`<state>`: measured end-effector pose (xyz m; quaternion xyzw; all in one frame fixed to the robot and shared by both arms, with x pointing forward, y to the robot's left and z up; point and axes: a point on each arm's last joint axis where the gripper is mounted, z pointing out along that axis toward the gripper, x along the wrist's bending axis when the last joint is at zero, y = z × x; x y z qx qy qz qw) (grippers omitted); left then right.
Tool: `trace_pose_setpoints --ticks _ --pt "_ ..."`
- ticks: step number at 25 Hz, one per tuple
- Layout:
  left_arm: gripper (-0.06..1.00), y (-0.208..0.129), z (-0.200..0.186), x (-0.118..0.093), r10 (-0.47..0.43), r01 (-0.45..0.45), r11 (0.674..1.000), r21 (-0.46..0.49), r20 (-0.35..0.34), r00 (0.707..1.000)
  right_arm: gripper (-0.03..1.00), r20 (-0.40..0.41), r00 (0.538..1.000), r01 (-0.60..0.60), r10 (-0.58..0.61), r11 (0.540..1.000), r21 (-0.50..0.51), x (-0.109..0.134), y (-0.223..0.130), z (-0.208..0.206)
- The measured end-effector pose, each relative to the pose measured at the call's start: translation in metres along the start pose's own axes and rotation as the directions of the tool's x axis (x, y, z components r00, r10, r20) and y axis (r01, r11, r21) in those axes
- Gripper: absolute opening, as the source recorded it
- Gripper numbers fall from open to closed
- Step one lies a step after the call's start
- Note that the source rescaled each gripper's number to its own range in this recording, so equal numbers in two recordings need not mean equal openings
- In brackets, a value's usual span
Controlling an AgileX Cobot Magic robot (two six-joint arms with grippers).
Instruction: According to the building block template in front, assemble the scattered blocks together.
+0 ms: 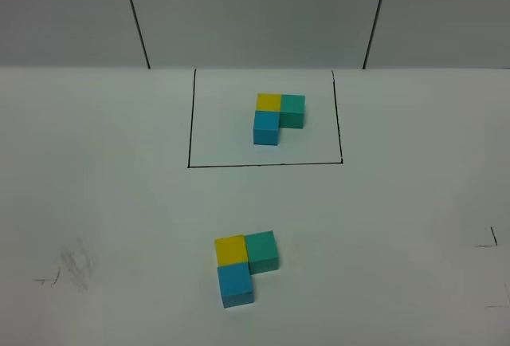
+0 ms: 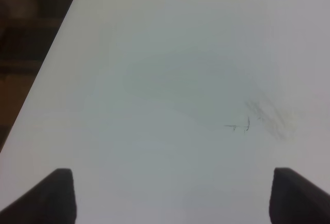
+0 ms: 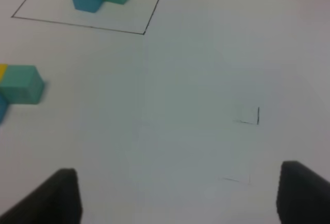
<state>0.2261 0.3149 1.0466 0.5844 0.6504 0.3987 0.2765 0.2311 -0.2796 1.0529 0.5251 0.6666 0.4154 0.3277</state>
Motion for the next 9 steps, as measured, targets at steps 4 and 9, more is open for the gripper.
trace_pose_setpoints --ticks 4,9 --pt "0.67 0.0 0.0 0.0 0.0 0.0 1.0 0.0 0.0 1.0 0.49 -0.045 0.999 0.02 -0.02 1.0 -0.001 0.0 -0.0004 -0.0009" --pt "0.67 0.0 0.0 0.0 0.0 0.0 1.0 0.0 0.0 1.0 0.31 -0.049 0.999 0.022 -0.022 1.0 -0.001 0.0 -0.0005 -0.001"
